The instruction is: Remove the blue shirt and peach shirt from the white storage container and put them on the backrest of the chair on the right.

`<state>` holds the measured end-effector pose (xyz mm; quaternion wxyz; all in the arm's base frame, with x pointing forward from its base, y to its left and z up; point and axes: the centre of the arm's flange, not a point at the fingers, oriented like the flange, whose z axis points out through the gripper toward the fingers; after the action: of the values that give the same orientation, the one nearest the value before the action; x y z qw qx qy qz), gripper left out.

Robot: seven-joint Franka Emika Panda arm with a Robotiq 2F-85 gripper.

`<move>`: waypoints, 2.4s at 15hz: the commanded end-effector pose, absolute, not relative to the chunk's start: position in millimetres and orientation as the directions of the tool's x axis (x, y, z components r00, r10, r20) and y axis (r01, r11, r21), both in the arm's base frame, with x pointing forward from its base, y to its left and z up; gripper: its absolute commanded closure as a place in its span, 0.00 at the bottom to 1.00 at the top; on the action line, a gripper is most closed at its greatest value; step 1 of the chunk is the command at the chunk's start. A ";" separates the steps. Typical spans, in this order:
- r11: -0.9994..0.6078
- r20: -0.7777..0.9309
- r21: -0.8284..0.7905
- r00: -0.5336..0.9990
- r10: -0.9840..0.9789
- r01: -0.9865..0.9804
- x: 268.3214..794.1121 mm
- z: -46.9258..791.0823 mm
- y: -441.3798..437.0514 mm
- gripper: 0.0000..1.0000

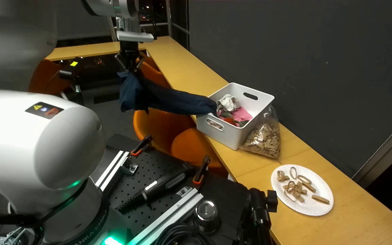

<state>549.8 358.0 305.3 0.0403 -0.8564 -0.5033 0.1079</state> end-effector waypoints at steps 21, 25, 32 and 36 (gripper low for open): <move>-0.086 0.025 -0.405 0.105 0.994 0.911 554.8 249.2 457.3 0.04; -0.137 0.009 -0.330 0.149 0.989 0.934 585.3 269.9 433.3 0.00; -0.305 -0.074 -0.092 0.299 0.951 0.948 646.1 317.6 337.0 0.00; -0.450 -0.068 0.013 0.450 0.891 0.893 674.2 366.9 268.0 0.00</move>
<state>667.5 309.3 331.1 0.0077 -0.8236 -0.5653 0.0448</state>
